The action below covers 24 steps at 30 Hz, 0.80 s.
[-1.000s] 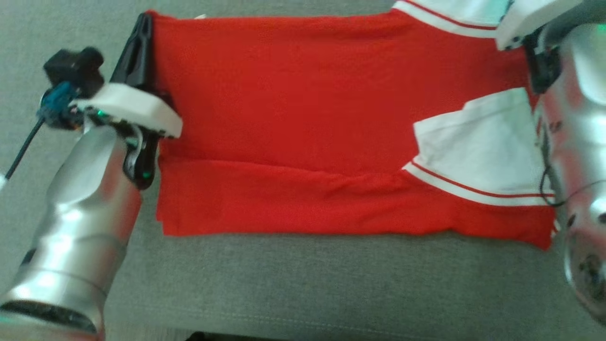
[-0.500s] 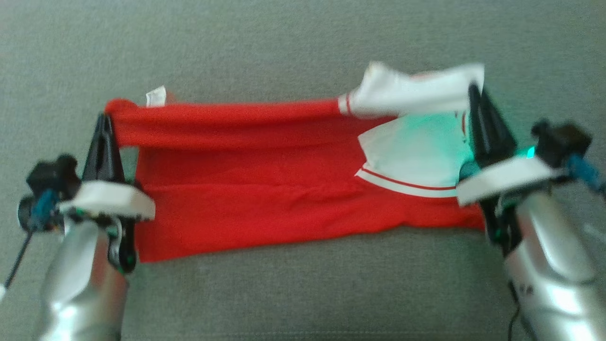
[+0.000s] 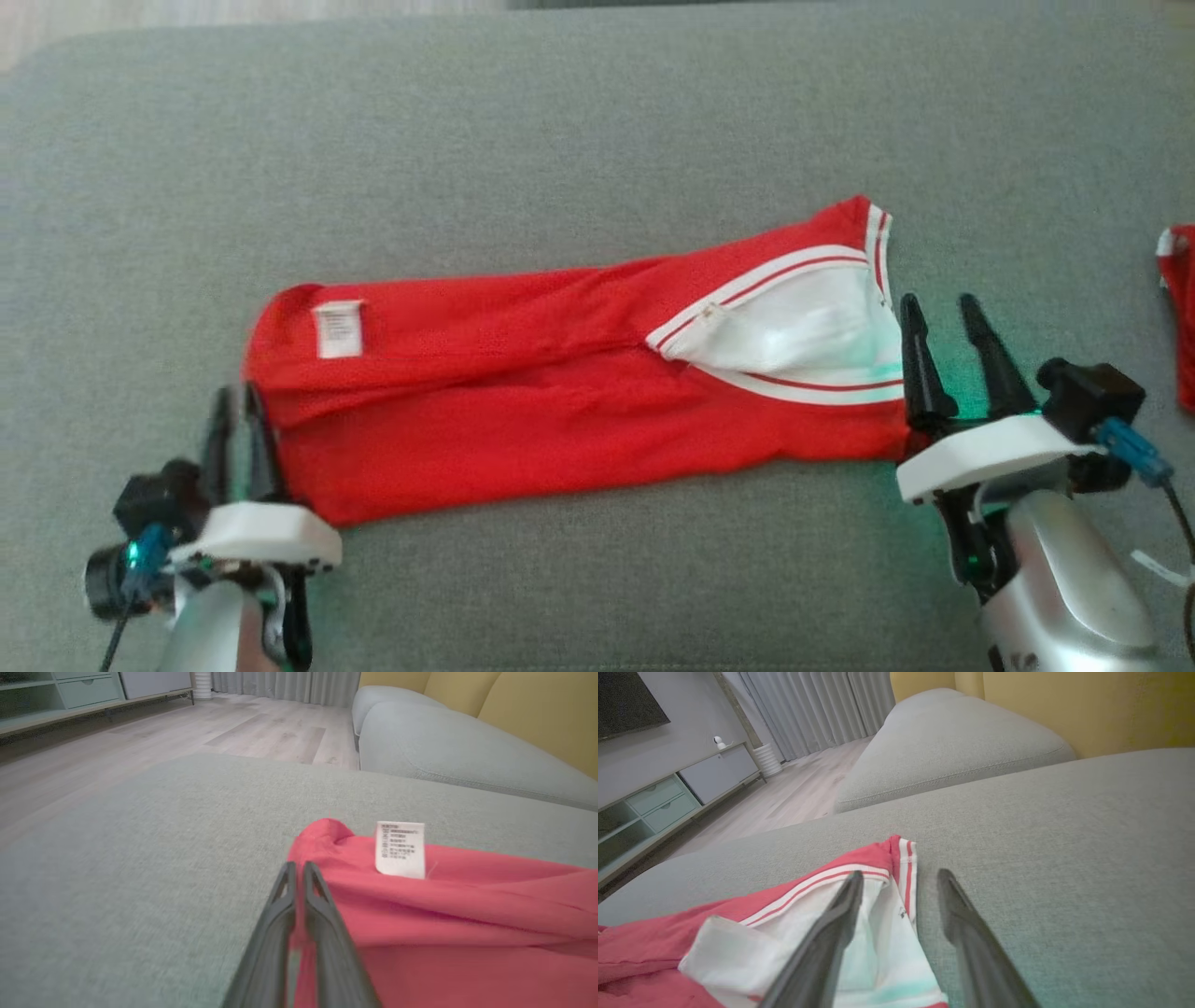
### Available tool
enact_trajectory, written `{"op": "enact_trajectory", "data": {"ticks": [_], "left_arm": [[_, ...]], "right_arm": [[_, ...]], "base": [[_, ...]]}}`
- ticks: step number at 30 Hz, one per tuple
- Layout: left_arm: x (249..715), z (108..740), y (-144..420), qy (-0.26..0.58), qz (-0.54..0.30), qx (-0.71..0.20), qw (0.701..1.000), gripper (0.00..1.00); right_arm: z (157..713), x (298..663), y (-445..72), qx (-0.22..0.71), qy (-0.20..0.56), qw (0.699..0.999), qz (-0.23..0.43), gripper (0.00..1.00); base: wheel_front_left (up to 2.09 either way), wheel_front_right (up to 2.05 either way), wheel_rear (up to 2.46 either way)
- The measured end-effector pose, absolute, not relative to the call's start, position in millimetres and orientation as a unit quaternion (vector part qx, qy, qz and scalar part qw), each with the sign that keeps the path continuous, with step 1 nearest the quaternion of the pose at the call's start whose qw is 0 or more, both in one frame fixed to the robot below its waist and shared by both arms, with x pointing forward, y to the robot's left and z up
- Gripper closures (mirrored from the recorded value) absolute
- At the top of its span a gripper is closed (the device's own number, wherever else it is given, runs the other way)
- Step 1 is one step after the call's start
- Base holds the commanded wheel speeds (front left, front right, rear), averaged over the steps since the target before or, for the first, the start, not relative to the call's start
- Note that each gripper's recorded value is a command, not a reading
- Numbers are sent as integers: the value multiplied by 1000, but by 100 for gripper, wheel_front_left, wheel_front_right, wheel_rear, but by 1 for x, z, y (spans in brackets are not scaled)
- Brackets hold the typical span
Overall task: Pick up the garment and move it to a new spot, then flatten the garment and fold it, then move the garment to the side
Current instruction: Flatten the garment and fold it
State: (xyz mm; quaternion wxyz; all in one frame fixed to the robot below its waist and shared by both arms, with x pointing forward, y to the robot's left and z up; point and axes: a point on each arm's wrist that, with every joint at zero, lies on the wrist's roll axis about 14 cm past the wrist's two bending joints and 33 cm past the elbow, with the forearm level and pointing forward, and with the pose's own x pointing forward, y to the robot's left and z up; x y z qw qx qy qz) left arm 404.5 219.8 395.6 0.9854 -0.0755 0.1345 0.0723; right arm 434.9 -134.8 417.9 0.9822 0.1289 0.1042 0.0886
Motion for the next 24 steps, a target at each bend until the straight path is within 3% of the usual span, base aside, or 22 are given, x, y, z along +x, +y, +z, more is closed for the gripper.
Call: {"op": "enact_trajectory", "data": {"ticks": [6, 15, 24], "left_arm": [[386, 418, 234, 102, 96, -43, 989, 0], [335, 419, 209, 104, 58, -2, 993, 0], [325, 416, 194, 110, 42, -6, 993, 0]], "right_arm": [[433, 430, -149, 100, 80, 990, 66, 0], [439, 401, -152, 99, 75, 991, 53, 0], [424, 393, -138, 108, 99, 987, 69, 0]], "base": [[0, 0, 0], [0, 0, 0], [0, 0, 0]]}}
